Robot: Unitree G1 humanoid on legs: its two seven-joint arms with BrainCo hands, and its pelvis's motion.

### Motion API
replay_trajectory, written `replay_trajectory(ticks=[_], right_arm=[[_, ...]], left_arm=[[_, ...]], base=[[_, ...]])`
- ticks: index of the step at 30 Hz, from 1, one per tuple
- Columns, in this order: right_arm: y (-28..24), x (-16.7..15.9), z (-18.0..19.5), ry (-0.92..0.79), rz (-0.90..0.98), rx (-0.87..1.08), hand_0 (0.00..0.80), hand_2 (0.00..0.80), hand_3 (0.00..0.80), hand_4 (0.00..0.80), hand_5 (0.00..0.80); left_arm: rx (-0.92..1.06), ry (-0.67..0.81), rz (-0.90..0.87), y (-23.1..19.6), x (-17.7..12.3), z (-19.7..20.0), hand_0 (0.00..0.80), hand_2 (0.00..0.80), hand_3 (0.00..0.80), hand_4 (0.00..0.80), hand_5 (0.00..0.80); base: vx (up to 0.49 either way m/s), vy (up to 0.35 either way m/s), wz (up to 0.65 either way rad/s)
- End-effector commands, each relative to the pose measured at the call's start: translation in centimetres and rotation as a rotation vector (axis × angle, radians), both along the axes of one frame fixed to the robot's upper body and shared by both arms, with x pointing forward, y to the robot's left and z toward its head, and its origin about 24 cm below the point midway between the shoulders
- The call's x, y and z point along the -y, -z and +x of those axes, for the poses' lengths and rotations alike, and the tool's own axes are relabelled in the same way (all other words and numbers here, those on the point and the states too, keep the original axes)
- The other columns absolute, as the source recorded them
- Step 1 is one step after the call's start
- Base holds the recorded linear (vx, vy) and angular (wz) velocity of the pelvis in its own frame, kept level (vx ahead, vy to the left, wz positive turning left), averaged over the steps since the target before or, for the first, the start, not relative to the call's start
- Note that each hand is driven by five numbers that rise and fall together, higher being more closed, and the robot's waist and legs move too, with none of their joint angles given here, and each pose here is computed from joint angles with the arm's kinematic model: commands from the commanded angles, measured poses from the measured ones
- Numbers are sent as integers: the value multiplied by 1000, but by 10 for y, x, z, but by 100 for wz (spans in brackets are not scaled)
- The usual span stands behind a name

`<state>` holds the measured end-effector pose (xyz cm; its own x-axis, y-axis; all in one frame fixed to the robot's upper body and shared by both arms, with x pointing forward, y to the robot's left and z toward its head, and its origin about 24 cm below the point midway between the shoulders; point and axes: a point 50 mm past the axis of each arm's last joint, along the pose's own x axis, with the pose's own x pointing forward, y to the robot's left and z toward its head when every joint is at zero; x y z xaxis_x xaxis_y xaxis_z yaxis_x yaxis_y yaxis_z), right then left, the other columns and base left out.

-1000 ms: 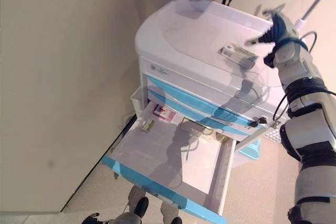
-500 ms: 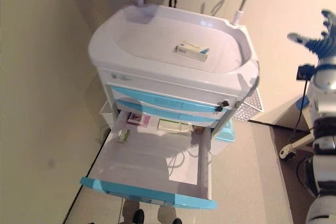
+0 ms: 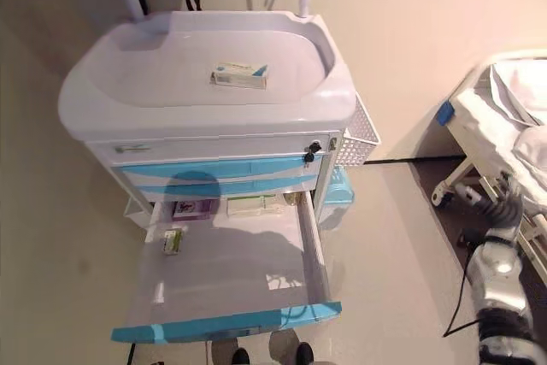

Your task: Open the drawer and pick up the medicine

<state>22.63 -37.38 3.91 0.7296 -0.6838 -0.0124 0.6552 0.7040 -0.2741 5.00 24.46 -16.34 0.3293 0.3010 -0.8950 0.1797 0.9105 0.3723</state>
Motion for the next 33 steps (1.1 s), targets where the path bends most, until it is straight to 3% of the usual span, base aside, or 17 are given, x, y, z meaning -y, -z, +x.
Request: replay_trajectory(ticks=[1, 7, 13, 16, 22, 33], right_arm=[[1, -8, 7, -22, -19, 22, 0, 0, 0, 0, 0], [73, -31, -24, -32, 253, -157, 0, 0, 0, 0, 0], [118, -55, -49, -103, 310, -416, 0, 0, 0, 0, 0], [151, -75, -75, -181, 318, -657, 0, 0, 0, 0, 0], [170, -97, -88, -368, 200, -913, 0, 0, 0, 0, 0], [155, -100, -53, -519, 12, -911, 0, 0, 0, 0, 0]], left_arm=[[11, 21, 18, -1, -1, 9, 0, 0, 0, 0, 0], [-22, 61, -22, 2, 6, 9, 0, 0, 0, 0, 0], [-4, 88, -35, 0, 6, 17, 0, 0, 0, 0, 0], [22, 82, -48, -1, 6, 24, 0, 0, 0, 0, 0], [63, 161, -26, -6, 5, 41, 0, 0, 0, 0, 0], [246, 534, 67, -32, 14, 106, 0, 0, 0, 0, 0]], base=[[7, 20, -5], [0, 0, 0], [0, 0, 0], [2, -11, 0], [-14, -12, 0], [-97, -2, -2]])
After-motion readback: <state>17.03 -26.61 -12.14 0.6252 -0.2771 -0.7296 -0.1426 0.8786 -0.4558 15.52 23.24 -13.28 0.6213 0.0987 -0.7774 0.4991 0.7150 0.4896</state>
